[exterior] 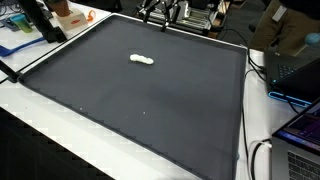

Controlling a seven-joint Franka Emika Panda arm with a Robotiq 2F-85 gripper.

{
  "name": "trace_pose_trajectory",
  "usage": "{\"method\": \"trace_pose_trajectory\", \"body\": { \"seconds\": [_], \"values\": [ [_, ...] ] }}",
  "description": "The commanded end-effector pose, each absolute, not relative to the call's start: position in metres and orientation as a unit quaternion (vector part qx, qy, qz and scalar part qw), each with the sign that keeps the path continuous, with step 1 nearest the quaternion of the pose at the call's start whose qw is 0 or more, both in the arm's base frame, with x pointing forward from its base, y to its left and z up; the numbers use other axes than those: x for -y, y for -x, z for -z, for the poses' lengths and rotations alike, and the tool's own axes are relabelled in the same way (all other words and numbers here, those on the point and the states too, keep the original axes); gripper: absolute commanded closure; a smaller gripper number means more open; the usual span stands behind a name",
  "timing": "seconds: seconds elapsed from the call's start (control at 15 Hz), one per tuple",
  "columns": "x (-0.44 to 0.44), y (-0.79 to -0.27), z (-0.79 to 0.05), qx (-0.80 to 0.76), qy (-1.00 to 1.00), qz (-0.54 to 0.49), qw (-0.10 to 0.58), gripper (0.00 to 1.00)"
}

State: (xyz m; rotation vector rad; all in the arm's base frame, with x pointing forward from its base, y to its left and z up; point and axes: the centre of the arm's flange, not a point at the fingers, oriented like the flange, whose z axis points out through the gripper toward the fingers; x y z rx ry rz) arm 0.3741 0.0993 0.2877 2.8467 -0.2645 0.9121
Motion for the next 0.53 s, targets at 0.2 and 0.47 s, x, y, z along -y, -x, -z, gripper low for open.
{"method": "trace_pose_trajectory", "body": {
  "seconds": [0.2,0.47],
  "values": [
    [-0.093,-0.377,-0.273,0.111,-0.942,-0.309,0.074,0.00],
    [-0.097,-0.381,-0.270,0.100,-0.947,-0.295,0.081,0.00]
  ]
}}
